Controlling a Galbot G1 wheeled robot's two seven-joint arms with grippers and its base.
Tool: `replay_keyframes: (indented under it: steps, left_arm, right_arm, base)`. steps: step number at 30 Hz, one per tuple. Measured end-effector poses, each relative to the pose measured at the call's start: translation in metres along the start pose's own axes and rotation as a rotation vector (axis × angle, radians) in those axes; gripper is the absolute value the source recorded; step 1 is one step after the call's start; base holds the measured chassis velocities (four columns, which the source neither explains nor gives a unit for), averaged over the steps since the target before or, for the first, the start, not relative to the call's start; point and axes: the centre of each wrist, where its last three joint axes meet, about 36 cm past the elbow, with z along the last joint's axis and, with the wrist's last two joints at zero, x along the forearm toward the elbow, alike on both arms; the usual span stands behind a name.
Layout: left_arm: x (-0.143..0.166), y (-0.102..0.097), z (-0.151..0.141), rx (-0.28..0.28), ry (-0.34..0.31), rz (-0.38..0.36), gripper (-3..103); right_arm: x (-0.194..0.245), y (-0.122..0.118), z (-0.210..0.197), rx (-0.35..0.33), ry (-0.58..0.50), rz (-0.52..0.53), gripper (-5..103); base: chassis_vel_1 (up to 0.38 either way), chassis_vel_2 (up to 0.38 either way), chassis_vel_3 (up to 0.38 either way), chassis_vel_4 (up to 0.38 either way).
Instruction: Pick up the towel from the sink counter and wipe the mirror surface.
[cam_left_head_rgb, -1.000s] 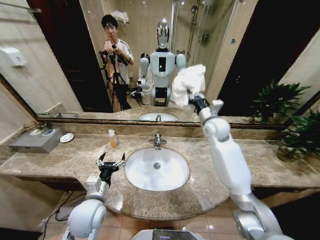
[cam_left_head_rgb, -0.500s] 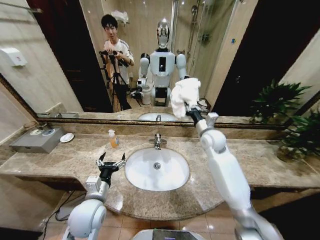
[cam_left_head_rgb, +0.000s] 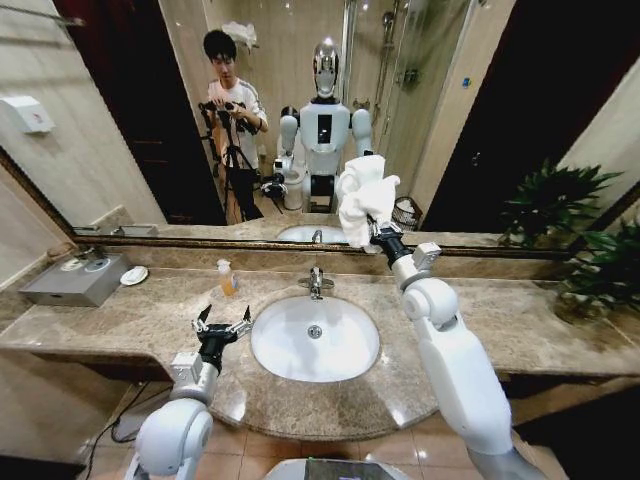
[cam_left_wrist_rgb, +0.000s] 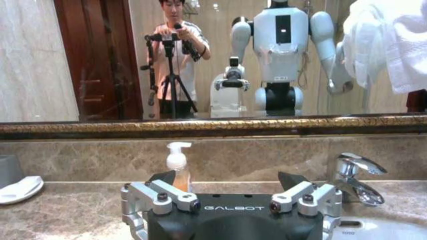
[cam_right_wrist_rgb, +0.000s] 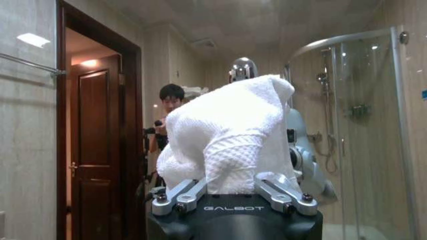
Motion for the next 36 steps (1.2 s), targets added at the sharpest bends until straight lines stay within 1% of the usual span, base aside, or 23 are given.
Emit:
replay_keyframes:
  steps: [8, 23, 25, 27, 31, 33, 35, 36]
  left_arm:
    - [0.0, 0.0, 0.0, 0.0, 0.0, 0.0, 100]
    - [0.0, 0.0, 0.0, 0.0, 0.0, 0.0, 100]
    - [0.0, 0.0, 0.0, 0.0, 0.0, 0.0, 100]
    - [0.0, 0.0, 0.0, 0.0, 0.0, 0.0, 100]
    - [0.0, 0.0, 0.0, 0.0, 0.0, 0.0, 100]
    - [0.0, 0.0, 0.0, 0.0, 0.0, 0.0, 100]
    - [0.0, 0.0, 0.0, 0.0, 0.0, 0.0, 100]
    - [0.0, 0.0, 0.0, 0.0, 0.0, 0.0, 100]
  right_arm:
    - [0.005, 0.009, 0.007, -0.01, 0.008, -0.018, 10]
    - [0.01, 0.024, 0.012, -0.006, 0.017, -0.048, 10]
    - [0.009, 0.031, 0.014, -0.002, 0.022, -0.064, 10]
    - [0.008, 0.032, 0.014, -0.001, 0.021, -0.069, 10]
    - [-0.002, 0.034, 0.002, -0.016, -0.007, -0.085, 10]
    - [-0.016, 0.034, -0.019, -0.037, -0.051, -0.085, 10]
    - [-0.02, 0.034, -0.026, -0.048, -0.063, -0.082, 10]
    - [-0.028, 0.035, -0.043, -0.07, -0.08, -0.077, 10]
  base:
    - [0.065, 0.065, -0.063, -0.067]
    - [0.074, 0.083, -0.079, -0.08]
    - [0.094, 0.085, -0.106, -0.094]
    - [0.111, 0.105, -0.114, -0.091]
    - [0.115, 0.111, -0.105, -0.123]
    - [0.093, 0.082, -0.063, -0.077]
    - [0.074, 0.057, -0.039, -0.054]
    - [0.0, 0.0, 0.0, 0.0]
